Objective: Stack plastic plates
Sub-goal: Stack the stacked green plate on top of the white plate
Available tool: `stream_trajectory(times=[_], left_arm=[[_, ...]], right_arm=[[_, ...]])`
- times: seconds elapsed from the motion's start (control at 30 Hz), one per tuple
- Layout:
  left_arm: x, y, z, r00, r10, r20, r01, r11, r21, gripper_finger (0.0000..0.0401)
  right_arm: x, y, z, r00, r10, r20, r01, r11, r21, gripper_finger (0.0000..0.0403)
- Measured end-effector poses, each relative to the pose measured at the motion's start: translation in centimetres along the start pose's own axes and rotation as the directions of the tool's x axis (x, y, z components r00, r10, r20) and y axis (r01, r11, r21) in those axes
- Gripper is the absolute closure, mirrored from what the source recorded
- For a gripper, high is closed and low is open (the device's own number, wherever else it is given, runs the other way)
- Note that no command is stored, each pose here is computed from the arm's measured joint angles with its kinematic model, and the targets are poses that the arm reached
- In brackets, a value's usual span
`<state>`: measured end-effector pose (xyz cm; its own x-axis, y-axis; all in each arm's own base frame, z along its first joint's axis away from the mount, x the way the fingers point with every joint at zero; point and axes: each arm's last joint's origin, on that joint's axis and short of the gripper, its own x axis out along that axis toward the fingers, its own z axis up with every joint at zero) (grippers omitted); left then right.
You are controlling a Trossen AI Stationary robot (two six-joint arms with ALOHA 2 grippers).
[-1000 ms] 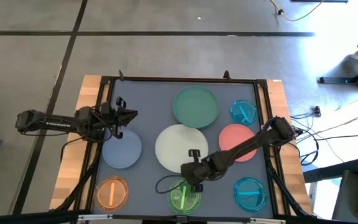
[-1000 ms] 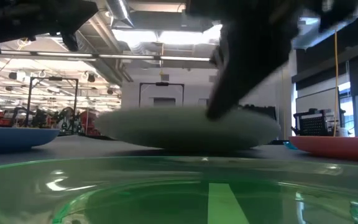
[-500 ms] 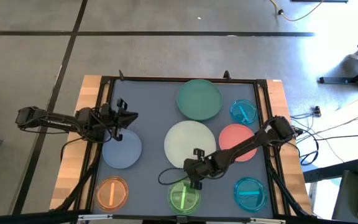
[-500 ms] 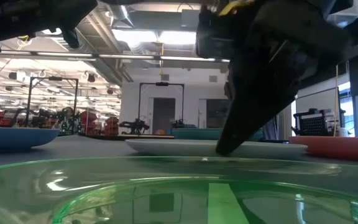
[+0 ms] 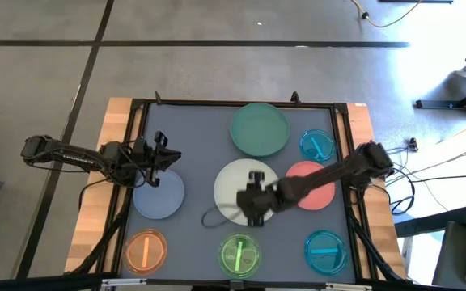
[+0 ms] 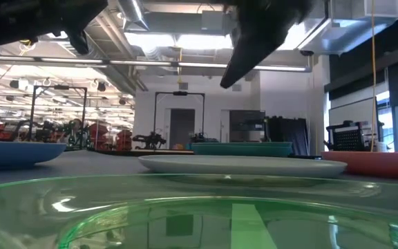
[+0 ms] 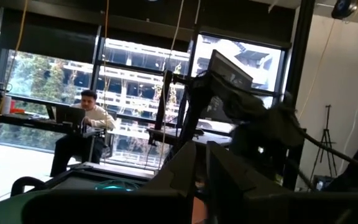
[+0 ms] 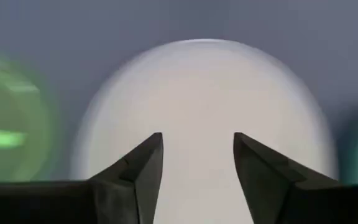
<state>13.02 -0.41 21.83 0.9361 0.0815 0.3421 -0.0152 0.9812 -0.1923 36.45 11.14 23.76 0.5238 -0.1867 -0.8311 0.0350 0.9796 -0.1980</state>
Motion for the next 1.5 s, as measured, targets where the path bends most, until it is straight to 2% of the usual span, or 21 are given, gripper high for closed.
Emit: stream_trajectory(times=[0.2,0.43,0.57,0.7,0.93,1.2,1.33,1.5], left_arm=[[0.0,0.0,-0.1,1.0,0.002,-0.01,-0.002,1.0,0.005,0.0369],[0.0,0.1,-0.1,1.0,0.013,-0.008,-0.013,1.0,0.007,0.0369],[0.0,0.1,-0.1,0.999,0.036,-0.004,-0.036,0.999,0.01,0.0369],[0.0,0.2,-0.1,0.999,0.042,-0.003,-0.042,0.999,0.016,0.0369],[0.0,0.2,0.0,0.999,0.044,0.007,-0.044,0.998,0.037,0.0369],[0.0,0.2,0.2,0.999,0.041,0.024,-0.042,0.999,0.035,0.0369],[0.0,0.2,0.2,0.999,0.04,0.029,-0.041,0.999,0.034,0.0369],[0.0,0.2,0.3,0.999,0.039,0.033,-0.04,0.999,0.033,0.0369]], right_arm=[[2.6,-6.6,-1.2,0.989,-0.126,-0.081,0.131,0.99,0.055,0.0229],[7.2,-13.9,-4.6,0.981,-0.169,-0.097,0.186,0.959,0.213,0.0237],[8.6,-15.9,-6.2,0.989,-0.139,-0.052,0.148,0.951,0.273,0.0238],[9.4,-16.4,-7.3,0.997,-0.077,-0.006,0.076,0.953,0.293,0.0238],[9.5,-16.4,-7.4,0.995,-0.099,0.005,0.095,0.961,0.259,0.0238],[8.1,-17.0,-4.9,0.994,-0.097,0.044,0.082,0.963,0.258,0.0238],[7.9,-16.9,-4.4,0.996,-0.039,0.076,0.017,0.962,0.272,0.0238],[9.5,-16.6,-5.5,0.999,-0.034,0.001,0.033,0.96,0.279,0.0238]])
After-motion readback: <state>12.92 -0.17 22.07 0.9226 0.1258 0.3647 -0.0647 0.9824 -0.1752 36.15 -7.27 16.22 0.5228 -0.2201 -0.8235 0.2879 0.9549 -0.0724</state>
